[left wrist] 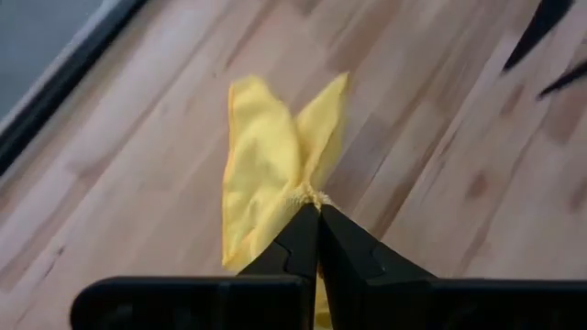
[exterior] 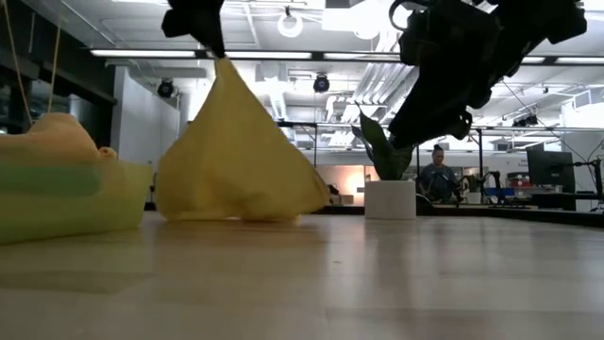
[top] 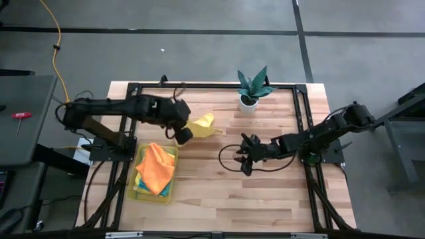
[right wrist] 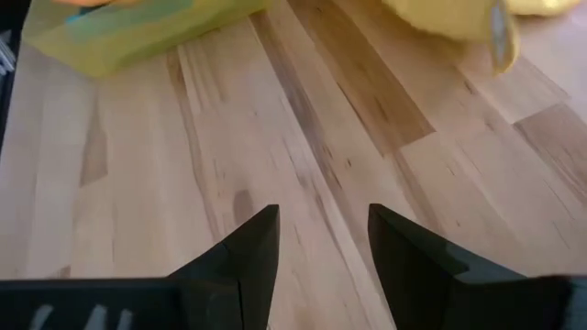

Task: Fold microfiber towels
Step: Fold the yellow microfiber cloth

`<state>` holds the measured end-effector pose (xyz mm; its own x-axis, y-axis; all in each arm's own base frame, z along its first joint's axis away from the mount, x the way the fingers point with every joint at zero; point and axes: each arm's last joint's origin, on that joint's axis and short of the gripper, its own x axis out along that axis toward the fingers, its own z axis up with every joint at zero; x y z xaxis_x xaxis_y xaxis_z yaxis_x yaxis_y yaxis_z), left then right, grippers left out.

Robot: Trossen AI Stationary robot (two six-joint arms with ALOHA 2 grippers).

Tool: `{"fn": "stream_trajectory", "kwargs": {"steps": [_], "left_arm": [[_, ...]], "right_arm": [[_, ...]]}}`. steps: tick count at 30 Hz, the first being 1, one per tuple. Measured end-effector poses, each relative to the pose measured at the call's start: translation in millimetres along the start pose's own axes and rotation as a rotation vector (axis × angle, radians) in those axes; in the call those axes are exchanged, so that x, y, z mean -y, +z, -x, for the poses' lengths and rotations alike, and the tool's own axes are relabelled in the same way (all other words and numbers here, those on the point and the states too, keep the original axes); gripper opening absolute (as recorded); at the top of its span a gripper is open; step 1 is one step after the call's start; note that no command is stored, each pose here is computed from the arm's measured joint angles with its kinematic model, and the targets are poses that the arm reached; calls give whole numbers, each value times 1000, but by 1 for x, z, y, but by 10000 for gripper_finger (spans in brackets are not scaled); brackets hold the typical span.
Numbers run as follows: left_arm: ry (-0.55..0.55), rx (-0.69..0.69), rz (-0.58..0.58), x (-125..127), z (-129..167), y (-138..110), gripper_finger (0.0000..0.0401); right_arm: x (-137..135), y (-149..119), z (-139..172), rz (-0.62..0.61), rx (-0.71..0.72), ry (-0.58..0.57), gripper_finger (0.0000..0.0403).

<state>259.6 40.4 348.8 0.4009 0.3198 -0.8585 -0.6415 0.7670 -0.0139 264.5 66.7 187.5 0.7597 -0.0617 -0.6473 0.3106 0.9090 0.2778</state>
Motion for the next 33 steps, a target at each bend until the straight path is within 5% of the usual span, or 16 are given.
{"fn": "stream_trajectory", "kwargs": {"steps": [7, 13, 21, 33], "left_arm": [[-165, 218, 40, -2, 43, 38, 0], [-208, 243, 28, 1, 59, 41, 0], [-75, 142, -4, -3, 49, 27, 0], [-51, 46, 21, 9, 8, 6, 0]], "right_arm": [[-1, 2, 1, 0, 16, 11, 161], [-2, 4, 1, -3, 29, 18, 161], [2, 10, 0, -19, 98, -31, 161], [36, 28, -16, -136, 104, -99, 164]]}}
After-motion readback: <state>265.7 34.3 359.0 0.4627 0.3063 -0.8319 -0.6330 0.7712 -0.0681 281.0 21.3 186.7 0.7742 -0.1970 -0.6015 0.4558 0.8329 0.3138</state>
